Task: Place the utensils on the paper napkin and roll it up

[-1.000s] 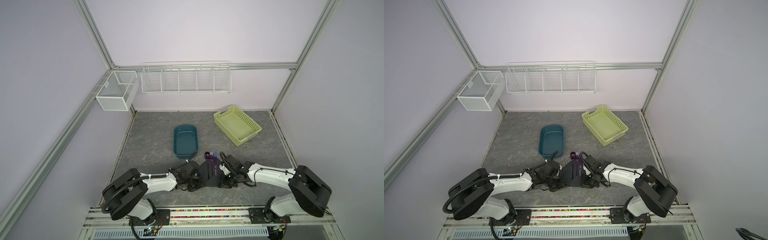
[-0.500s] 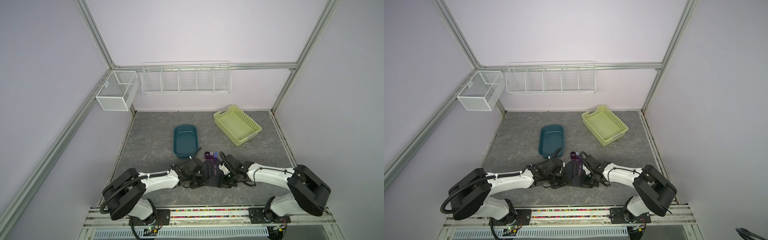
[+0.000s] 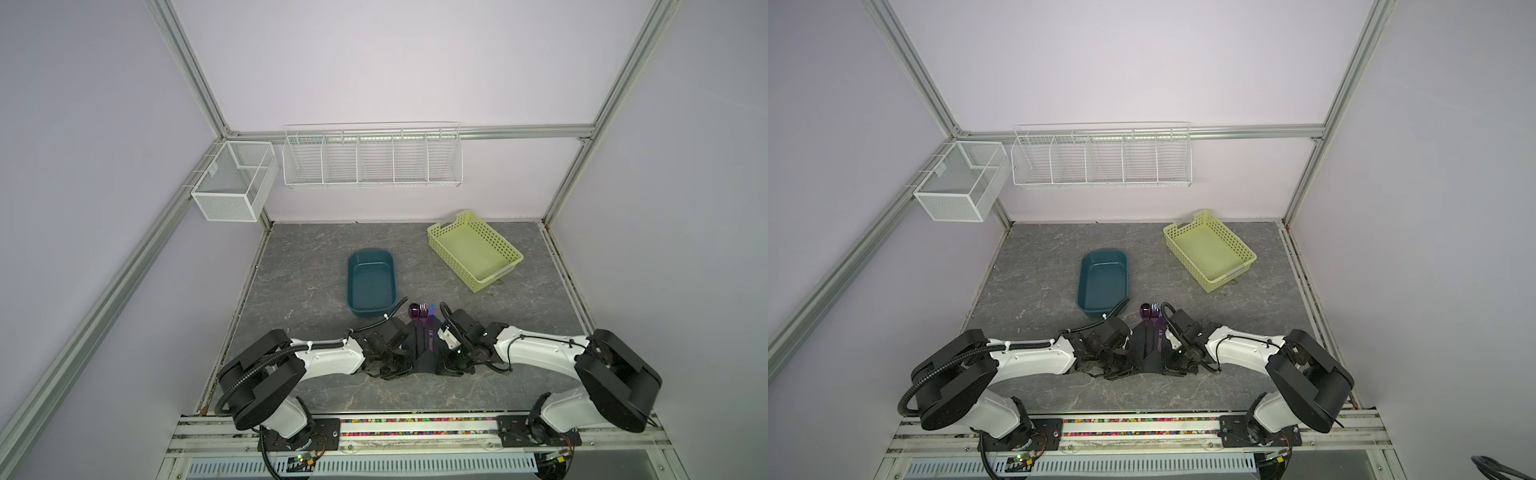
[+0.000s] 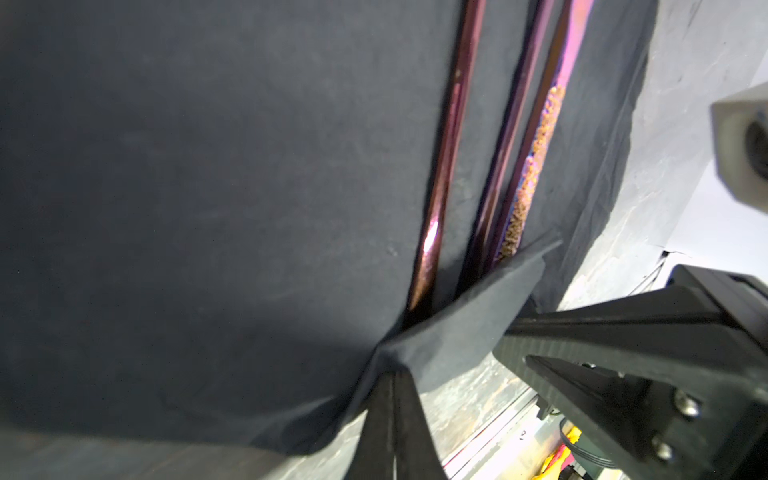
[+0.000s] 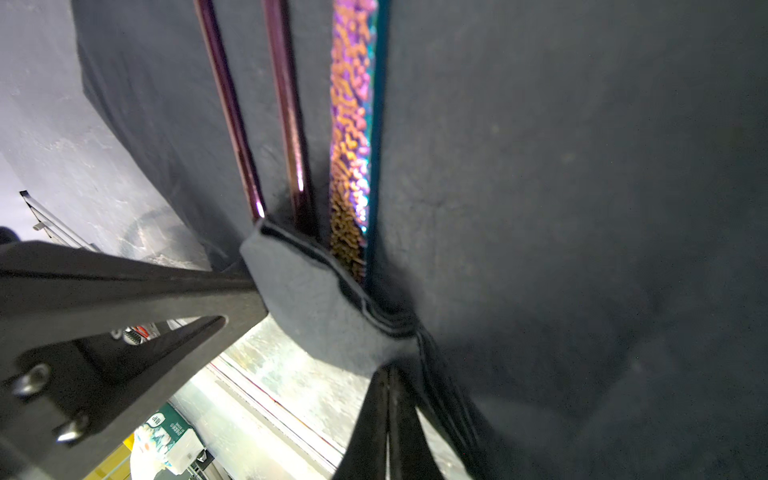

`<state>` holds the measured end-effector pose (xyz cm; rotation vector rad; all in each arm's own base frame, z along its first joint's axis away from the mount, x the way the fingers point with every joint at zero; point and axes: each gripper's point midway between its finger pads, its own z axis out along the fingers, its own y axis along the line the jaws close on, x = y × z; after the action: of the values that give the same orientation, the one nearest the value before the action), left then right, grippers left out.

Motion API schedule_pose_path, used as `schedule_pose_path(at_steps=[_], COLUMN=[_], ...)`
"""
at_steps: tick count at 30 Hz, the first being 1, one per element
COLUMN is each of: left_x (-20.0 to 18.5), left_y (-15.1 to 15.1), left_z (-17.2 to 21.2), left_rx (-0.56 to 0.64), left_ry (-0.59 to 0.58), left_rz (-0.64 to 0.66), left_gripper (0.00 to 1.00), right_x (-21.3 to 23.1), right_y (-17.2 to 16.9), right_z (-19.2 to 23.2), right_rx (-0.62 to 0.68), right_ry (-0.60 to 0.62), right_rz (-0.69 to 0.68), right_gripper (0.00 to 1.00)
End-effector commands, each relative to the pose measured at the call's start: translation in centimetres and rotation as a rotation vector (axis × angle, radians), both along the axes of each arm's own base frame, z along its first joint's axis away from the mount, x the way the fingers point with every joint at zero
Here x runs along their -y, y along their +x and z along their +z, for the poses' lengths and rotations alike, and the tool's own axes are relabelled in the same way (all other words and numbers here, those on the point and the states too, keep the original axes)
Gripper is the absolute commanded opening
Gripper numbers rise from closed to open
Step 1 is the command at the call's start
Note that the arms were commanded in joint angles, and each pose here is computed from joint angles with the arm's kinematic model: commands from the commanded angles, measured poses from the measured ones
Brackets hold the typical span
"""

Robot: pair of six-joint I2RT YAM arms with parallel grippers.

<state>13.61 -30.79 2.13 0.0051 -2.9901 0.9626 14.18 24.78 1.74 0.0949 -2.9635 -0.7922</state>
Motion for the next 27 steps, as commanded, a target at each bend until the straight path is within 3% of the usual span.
schedule_pose_path(at_steps=[1, 16, 23, 27], left_x=[-2.3, -5.7, -6.2, -3.8], left_y=[-0.5, -0.3, 0.9, 2.1], left_z=[-1.2, -1.0, 0.7, 3.8], left_rx=[0.005, 0.052, 0.084, 0.153], left_ry=[0.136, 0.316, 0.318, 0.213], left_rz=[-0.021, -0.049, -0.028, -0.069], left_gripper=[0.00, 0.00, 0.00, 0.00], right_x=[1.8, 2.4, 2.4, 2.2], right_y=[-0.5, -0.4, -0.5, -0.4], right_z=[-1.2, -1.2, -1.1, -0.7], right_rx=[-0.017, -0.019, -0.018, -0.013], right_ry=[-0.067, -0.072, -0.064, -0.049], right_rz=[-0.021, -0.032, -0.033, -0.030], right_gripper=[0.08, 0.08, 0.08, 0.08])
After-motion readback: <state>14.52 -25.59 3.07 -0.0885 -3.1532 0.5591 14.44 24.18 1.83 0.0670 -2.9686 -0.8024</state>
